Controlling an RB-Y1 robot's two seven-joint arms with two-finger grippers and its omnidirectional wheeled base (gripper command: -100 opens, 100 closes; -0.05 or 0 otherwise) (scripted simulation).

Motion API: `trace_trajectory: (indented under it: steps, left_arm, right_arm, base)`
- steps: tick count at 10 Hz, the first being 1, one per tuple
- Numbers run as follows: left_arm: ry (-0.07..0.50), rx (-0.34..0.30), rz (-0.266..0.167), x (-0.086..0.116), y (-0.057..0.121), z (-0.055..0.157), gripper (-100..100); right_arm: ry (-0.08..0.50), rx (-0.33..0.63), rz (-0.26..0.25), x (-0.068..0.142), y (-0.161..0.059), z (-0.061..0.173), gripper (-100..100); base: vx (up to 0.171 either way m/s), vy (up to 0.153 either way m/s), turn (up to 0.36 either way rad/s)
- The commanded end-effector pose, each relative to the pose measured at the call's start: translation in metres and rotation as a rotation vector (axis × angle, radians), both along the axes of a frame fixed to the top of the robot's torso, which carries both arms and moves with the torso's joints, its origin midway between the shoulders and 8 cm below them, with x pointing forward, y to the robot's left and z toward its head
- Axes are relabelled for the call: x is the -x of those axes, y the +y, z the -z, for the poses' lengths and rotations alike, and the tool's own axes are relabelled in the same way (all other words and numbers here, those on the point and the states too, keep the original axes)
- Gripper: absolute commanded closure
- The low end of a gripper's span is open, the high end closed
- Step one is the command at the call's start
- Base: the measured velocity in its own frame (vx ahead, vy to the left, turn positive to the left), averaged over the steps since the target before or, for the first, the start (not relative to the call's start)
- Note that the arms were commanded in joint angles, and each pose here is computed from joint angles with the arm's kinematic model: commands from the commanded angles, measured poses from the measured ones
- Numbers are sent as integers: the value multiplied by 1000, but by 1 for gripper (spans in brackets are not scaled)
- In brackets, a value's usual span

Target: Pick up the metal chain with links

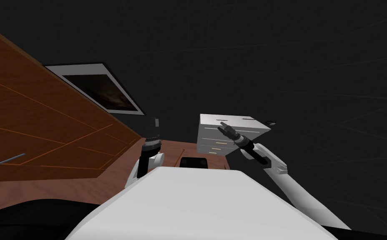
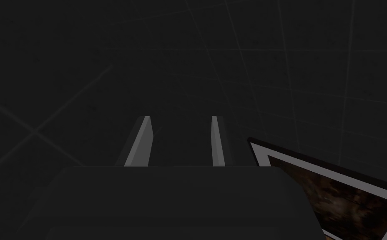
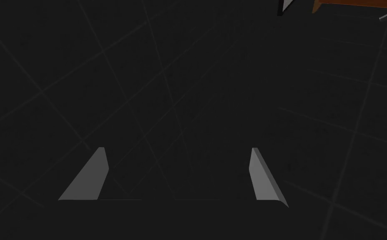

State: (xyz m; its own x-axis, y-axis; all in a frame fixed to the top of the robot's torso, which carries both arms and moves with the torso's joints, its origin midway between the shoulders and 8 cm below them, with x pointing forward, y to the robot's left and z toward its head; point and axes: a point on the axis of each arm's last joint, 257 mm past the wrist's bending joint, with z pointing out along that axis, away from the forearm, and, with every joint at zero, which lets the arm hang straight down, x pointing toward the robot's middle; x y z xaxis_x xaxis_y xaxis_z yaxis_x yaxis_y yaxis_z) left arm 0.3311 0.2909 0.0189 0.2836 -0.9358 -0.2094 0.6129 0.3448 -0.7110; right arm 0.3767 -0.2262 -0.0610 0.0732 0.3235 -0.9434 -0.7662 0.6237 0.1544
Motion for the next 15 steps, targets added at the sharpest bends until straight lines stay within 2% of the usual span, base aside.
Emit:
trace_trajectory:
  steps: [1, 4, 6, 9, 11, 12, 15]
  left_arm:
    - [0, 0, 0, 0, 0, 0, 0]
    - [0, 0, 0, 0, 0, 0, 0]
    - [0, 0, 0, 0, 0, 0, 0]
    - [0, 0, 0, 0, 0, 0, 0]
    - [0, 0, 0, 0, 0, 0, 0]
    - [0, 0, 0, 0, 0, 0, 0]
    - [0, 0, 0, 0, 0, 0, 0]
  right_arm:
    - [2, 37, -10, 0, -1, 2, -100]
    - [-4, 190, -42, -5, -13, 19, -100]
    - [0, 230, -53, -5, -15, 20, -100]
    - [0, 386, -80, -9, -34, 35, -100]
    - [3, 427, -90, -9, -38, 34, -100]
    - [5, 494, -99, -11, -48, 40, -100]
    - [13, 605, -117, -13, -65, 44, -100]
  base:
    - [12, 32, -3]
    - [37, 71, 31]
    - [35, 75, 6]
    - [46, 80, 30]
    - [33, 62, 16]
    - [29, 50, 29]
    - [35, 70, 32]
